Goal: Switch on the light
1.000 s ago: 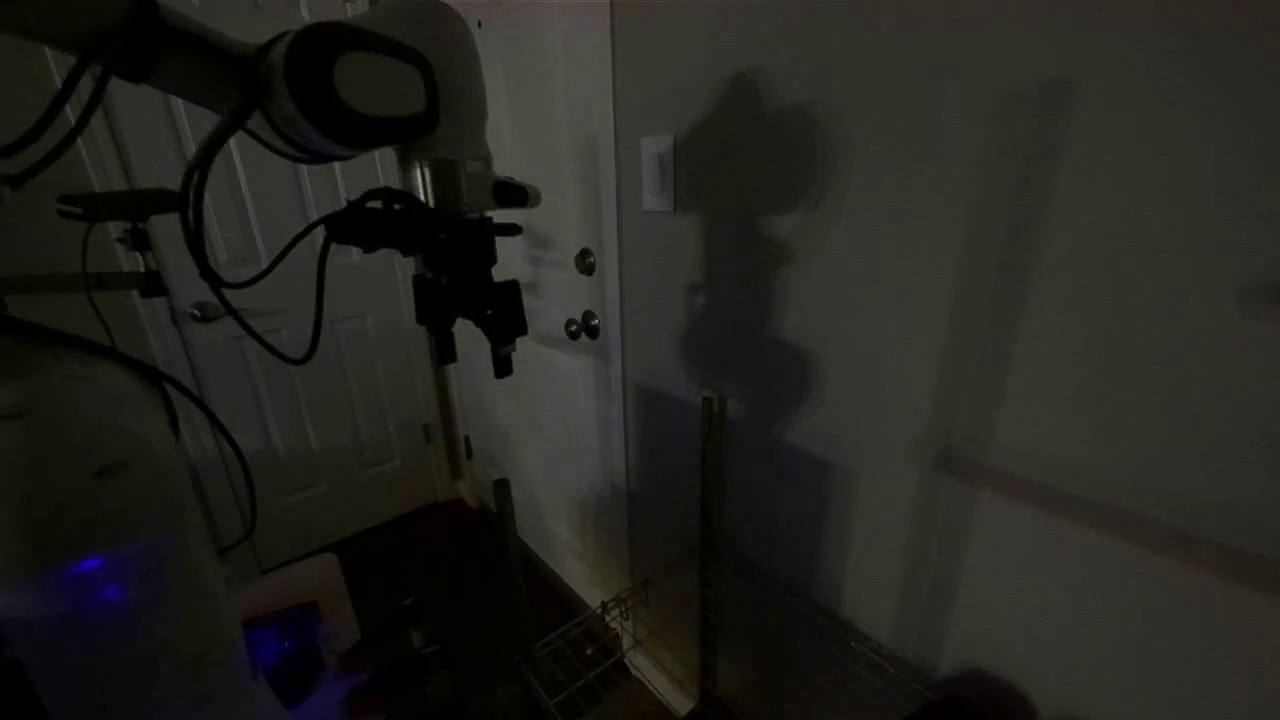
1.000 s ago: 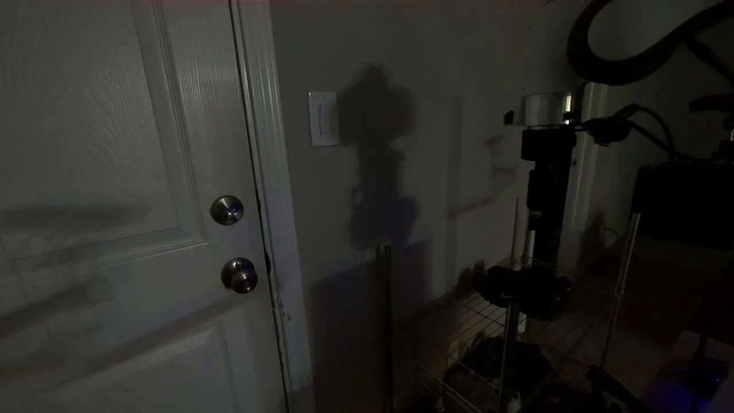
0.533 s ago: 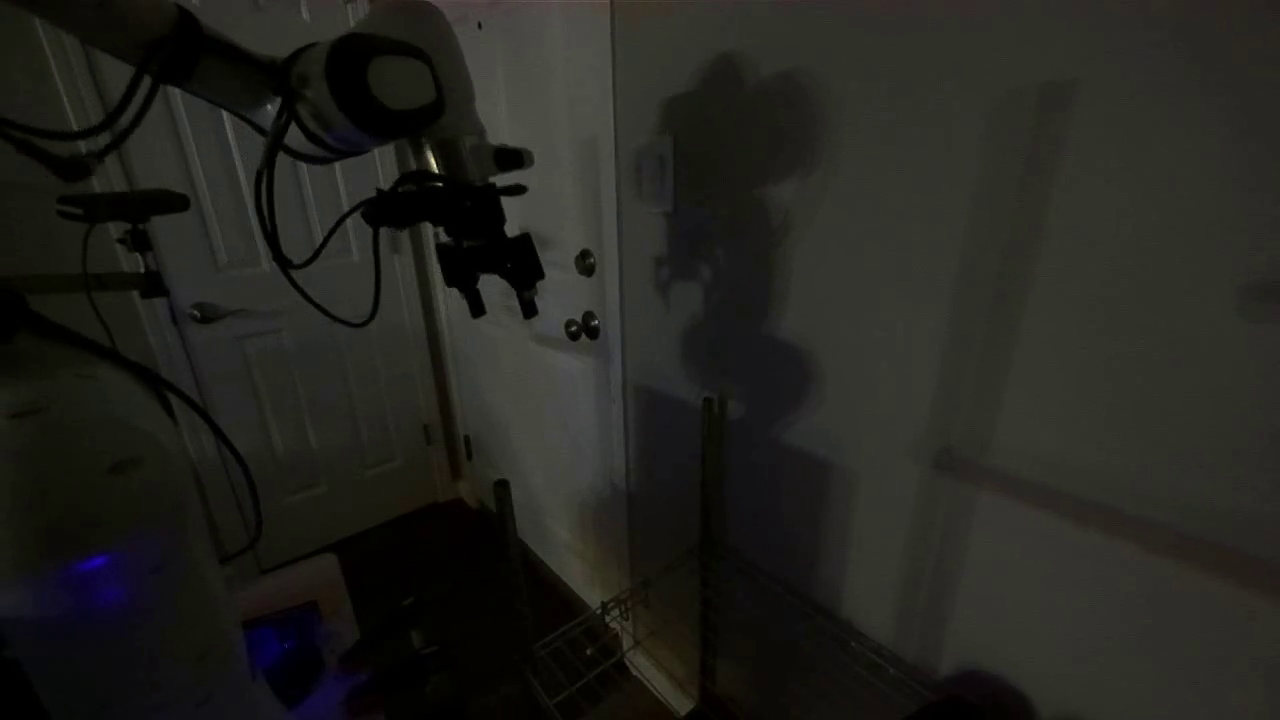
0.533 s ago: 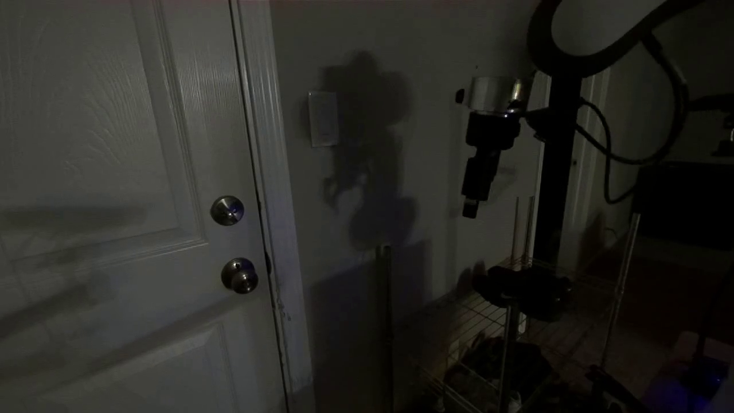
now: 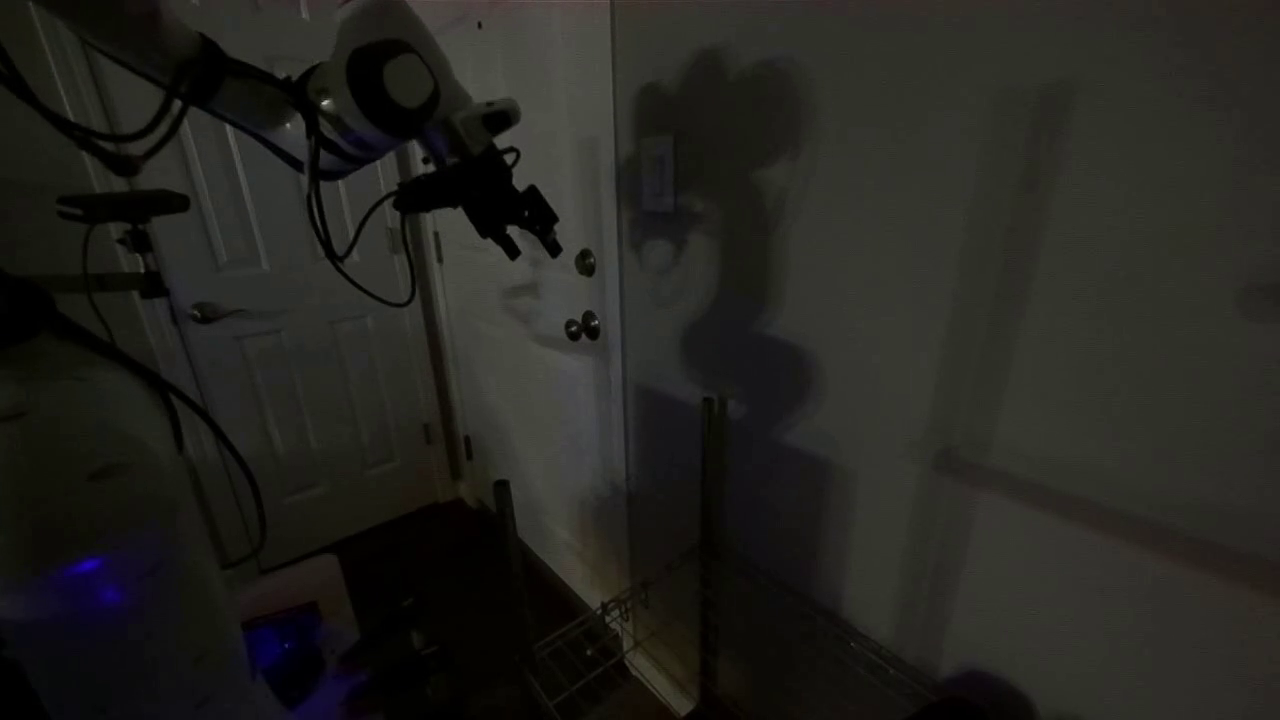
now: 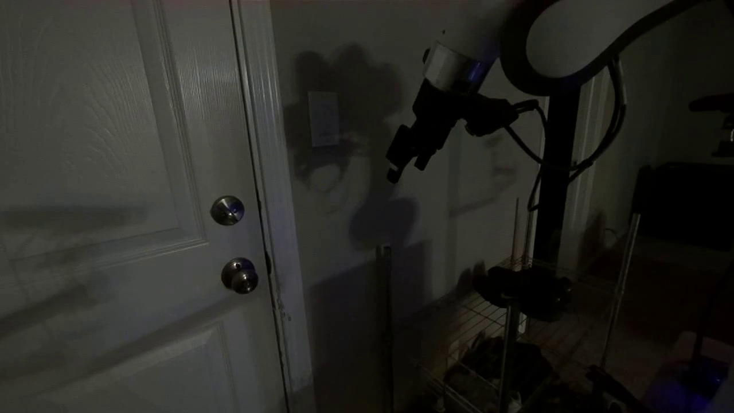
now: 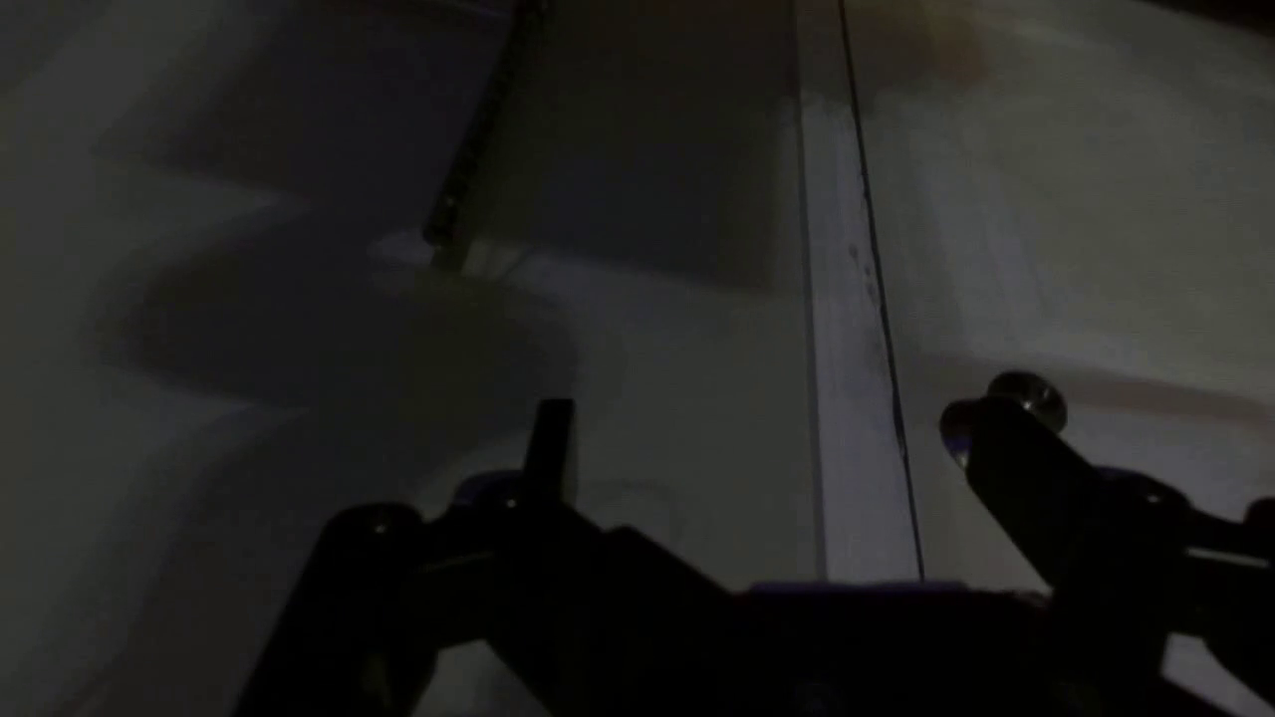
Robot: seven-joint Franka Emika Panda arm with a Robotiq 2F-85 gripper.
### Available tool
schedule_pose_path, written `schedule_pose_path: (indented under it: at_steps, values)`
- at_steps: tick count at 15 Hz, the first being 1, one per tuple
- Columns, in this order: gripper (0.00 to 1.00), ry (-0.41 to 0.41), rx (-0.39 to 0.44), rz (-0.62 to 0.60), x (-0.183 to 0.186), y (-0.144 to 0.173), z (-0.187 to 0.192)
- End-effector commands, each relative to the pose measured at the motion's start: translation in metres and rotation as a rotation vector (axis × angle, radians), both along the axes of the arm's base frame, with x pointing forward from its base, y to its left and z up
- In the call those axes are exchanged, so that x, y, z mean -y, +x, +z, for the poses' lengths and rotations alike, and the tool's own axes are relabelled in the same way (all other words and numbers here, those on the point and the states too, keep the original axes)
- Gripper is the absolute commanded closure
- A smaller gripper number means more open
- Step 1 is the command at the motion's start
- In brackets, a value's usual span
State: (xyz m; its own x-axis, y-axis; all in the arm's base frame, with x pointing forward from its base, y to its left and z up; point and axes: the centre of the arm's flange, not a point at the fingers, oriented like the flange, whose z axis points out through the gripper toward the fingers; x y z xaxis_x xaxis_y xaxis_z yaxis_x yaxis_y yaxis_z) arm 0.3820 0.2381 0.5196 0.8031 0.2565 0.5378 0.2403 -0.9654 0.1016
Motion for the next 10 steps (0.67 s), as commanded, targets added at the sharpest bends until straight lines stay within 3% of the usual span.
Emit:
schedule_pose_path:
  at_steps: [1, 2, 10]
  values:
    - [0.0, 0.031, 0.153, -0.092, -0.0048, 0.0046, -0.0013]
    - [0.0, 0.028, 0.08, -0.041, -0.0032, 0.0035, 0.0053]
    - [0.0, 0.037, 0.114, -0.065, -0.003, 0.0065, 0.0061]
